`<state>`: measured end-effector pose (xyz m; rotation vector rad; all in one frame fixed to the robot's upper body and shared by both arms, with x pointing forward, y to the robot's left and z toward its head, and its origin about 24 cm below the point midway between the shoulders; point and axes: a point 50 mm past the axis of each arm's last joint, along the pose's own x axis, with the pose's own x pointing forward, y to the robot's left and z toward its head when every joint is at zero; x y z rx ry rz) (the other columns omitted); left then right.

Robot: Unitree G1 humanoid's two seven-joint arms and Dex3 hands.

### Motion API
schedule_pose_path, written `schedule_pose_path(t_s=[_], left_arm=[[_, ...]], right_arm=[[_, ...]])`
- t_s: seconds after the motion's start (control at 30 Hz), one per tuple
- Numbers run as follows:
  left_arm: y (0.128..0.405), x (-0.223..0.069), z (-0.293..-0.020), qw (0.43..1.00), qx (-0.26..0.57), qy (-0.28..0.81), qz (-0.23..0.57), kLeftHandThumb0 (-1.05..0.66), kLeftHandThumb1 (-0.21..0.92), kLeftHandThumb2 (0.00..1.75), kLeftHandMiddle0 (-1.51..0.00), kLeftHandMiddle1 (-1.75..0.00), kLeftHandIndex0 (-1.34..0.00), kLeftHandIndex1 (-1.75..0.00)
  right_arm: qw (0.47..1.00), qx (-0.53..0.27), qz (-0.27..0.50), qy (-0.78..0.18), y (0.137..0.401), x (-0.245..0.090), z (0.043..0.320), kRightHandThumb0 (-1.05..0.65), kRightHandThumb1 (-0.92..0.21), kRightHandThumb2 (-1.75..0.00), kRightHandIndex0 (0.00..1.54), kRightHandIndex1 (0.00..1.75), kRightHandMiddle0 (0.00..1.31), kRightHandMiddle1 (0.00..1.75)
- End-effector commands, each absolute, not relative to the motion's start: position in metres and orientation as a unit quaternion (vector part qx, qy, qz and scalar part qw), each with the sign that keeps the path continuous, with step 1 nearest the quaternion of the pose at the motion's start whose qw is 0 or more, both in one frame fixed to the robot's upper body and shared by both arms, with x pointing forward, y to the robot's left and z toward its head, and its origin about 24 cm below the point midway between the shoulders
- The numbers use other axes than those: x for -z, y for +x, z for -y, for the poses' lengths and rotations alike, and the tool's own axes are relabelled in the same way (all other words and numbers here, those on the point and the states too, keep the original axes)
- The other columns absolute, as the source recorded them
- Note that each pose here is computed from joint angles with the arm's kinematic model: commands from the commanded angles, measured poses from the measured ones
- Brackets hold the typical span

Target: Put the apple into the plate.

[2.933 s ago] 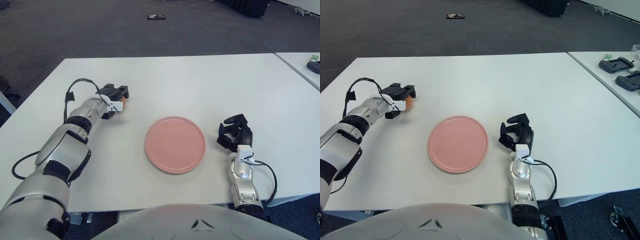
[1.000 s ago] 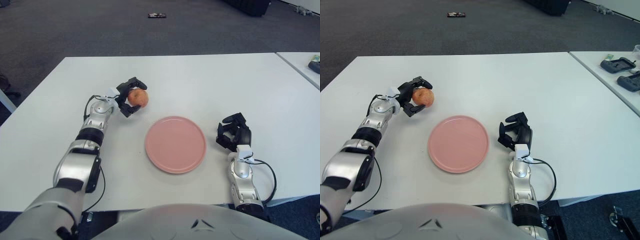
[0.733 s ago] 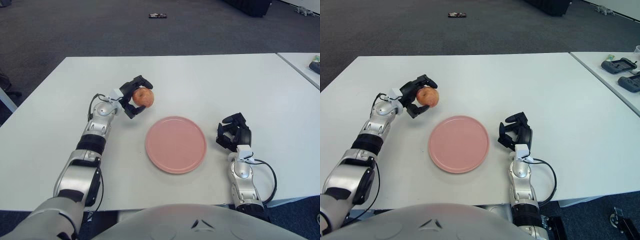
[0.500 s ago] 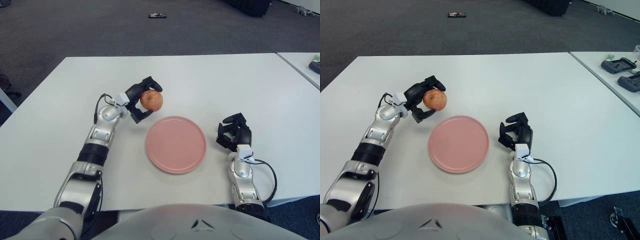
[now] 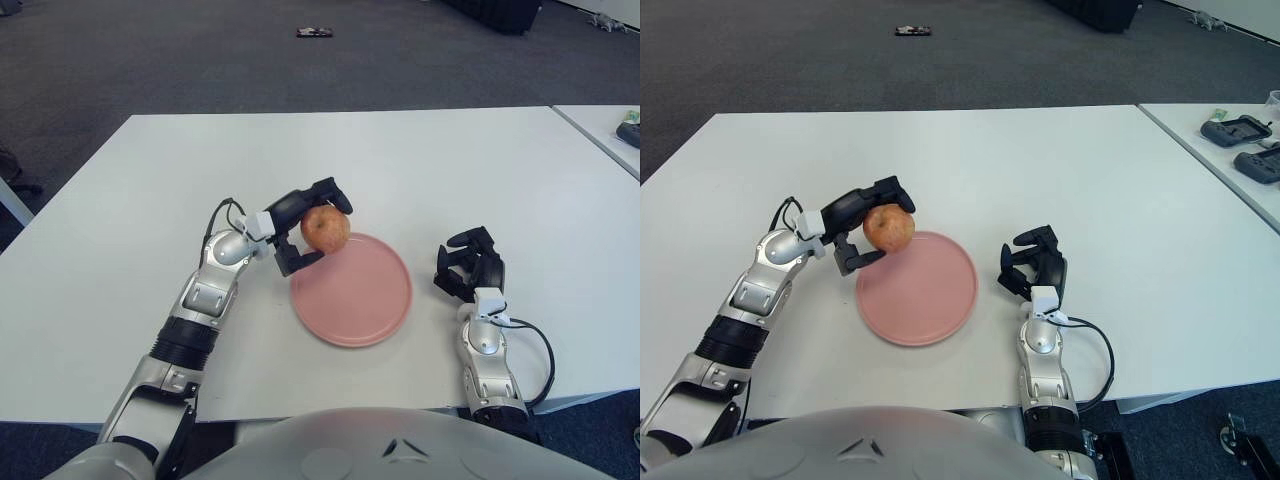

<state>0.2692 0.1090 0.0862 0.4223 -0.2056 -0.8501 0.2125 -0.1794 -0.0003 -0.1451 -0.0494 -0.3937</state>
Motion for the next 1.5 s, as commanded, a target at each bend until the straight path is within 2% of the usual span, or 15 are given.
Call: schedule_pose_path(t_s=[0.0, 0.5, 0.87, 1.2, 1.47], left_arm=[[0.258, -0.091, -0.102, 0.854, 0.445, 0.232, 0.135, 0.0, -0.11, 1.75, -0.97, -1.6, -0.7, -1.75], [0.243, -0.069, -0.086, 0.776, 0.511, 0.327, 0.17, 0.0, -0.12, 1.75, -0.99, -1.58, -0.71, -1.75], [0.241, -0.065, -0.082, 0.703, 0.534, 0.401, 0.244, 0.0, -0.12, 1.74, -0.99, -1.57, -0.71, -1.75], [0.238, -0.055, -0.079, 0.678, 0.545, 0.428, 0.245, 0.0, -0.09, 1.72, -0.98, -1.56, -0.7, -1.75], [0.236, -0.05, -0.078, 0.69, 0.524, 0.427, 0.259, 0.0, -0.08, 1.72, -0.96, -1.59, -0.69, -1.75]], right_arm=[[0.978, 0.196, 0.027, -0.065, 0.214, -0.002, 0.179, -0.41, -0.54, -1.05, 0.65, 1.46, 0.44, 1.75], [0.978, 0.199, 0.03, -0.062, 0.213, -0.001, 0.18, -0.42, -0.52, -1.07, 0.64, 1.49, 0.45, 1.75], [0.977, 0.202, 0.029, -0.067, 0.212, -0.001, 0.181, -0.41, -0.53, -1.06, 0.64, 1.49, 0.44, 1.75], [0.977, 0.199, 0.033, -0.065, 0.212, -0.002, 0.18, -0.41, -0.53, -1.06, 0.65, 1.48, 0.44, 1.75], [0.978, 0.193, 0.037, -0.07, 0.212, -0.002, 0.18, -0.41, -0.54, -1.05, 0.65, 1.44, 0.44, 1.75]])
